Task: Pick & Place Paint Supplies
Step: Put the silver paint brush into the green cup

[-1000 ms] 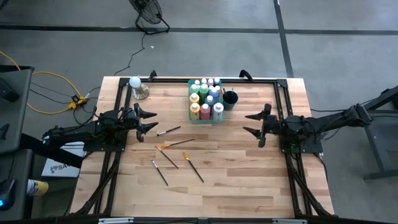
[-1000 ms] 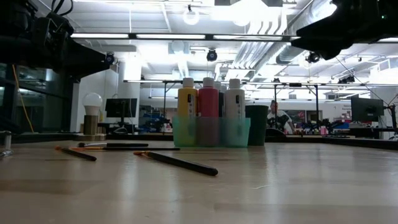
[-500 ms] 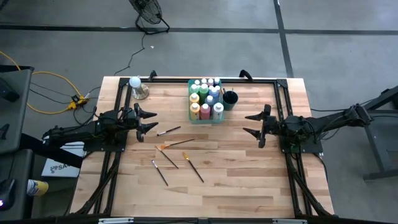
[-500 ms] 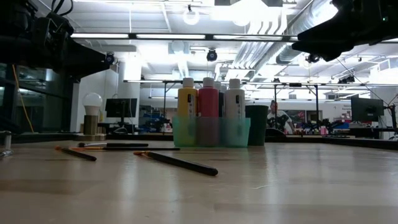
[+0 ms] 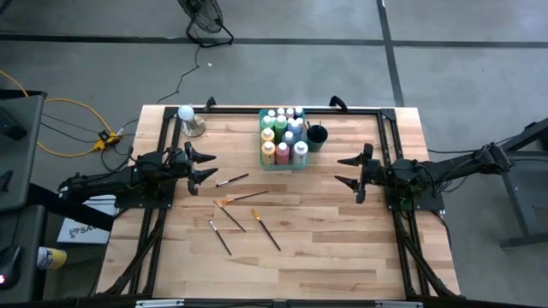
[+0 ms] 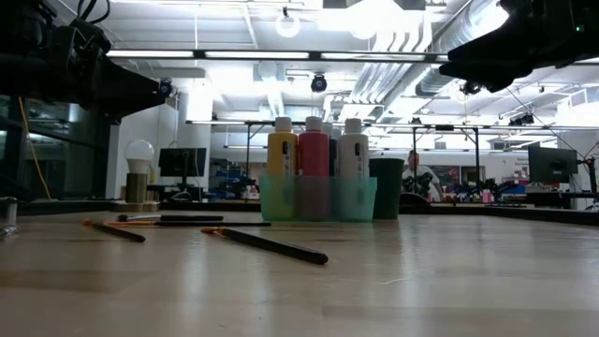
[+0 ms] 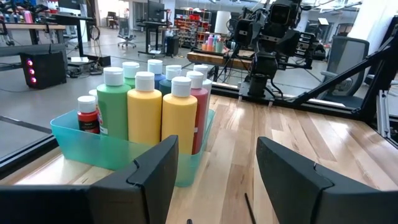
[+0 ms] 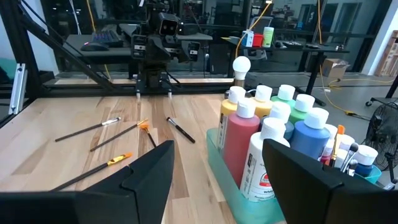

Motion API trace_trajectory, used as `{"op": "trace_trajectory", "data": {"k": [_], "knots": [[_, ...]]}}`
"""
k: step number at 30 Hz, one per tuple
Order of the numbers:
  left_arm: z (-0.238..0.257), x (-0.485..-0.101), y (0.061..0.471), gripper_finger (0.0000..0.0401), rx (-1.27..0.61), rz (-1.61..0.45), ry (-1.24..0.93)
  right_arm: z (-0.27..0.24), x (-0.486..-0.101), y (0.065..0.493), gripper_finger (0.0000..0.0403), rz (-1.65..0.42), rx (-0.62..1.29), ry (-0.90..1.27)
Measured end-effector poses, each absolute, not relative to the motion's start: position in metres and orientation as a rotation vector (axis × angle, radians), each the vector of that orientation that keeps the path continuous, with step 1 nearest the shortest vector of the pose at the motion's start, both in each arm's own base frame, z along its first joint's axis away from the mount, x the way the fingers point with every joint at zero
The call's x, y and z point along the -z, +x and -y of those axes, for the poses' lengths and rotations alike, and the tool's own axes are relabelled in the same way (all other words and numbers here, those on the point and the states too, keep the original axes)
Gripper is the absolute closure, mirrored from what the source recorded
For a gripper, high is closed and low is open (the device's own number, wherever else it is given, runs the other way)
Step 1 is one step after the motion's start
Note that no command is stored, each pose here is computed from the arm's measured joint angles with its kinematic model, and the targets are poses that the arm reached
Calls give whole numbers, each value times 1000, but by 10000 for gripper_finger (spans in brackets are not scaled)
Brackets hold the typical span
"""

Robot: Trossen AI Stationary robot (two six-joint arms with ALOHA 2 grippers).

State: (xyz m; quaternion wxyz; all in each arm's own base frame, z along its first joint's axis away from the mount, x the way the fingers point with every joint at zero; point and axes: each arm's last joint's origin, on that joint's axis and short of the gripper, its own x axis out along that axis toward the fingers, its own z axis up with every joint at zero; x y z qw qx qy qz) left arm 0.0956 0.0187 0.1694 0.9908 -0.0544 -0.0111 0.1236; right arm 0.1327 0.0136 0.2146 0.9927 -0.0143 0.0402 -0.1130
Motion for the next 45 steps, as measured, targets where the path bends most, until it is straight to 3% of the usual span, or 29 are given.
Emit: {"op": "trace_trajectory", "data": {"k": [6, 14, 20, 33, 45], "knots": [[-19, -169, 96, 190, -247, 25, -126, -14, -215, 133, 165, -80, 227, -29], [-17, -172, 95, 190, -194, 48, -504, -14, -215, 133, 165, -80, 226, -29], [-16, -190, 91, 190, -173, 36, -616, -14, -215, 133, 165, -80, 226, -29], [-17, -226, 103, 190, -409, -588, -796, -14, -215, 133, 165, -81, 226, -29], [-28, -210, 172, 190, -456, -1110, -642, -14, -215, 133, 165, -81, 226, -29]]}}
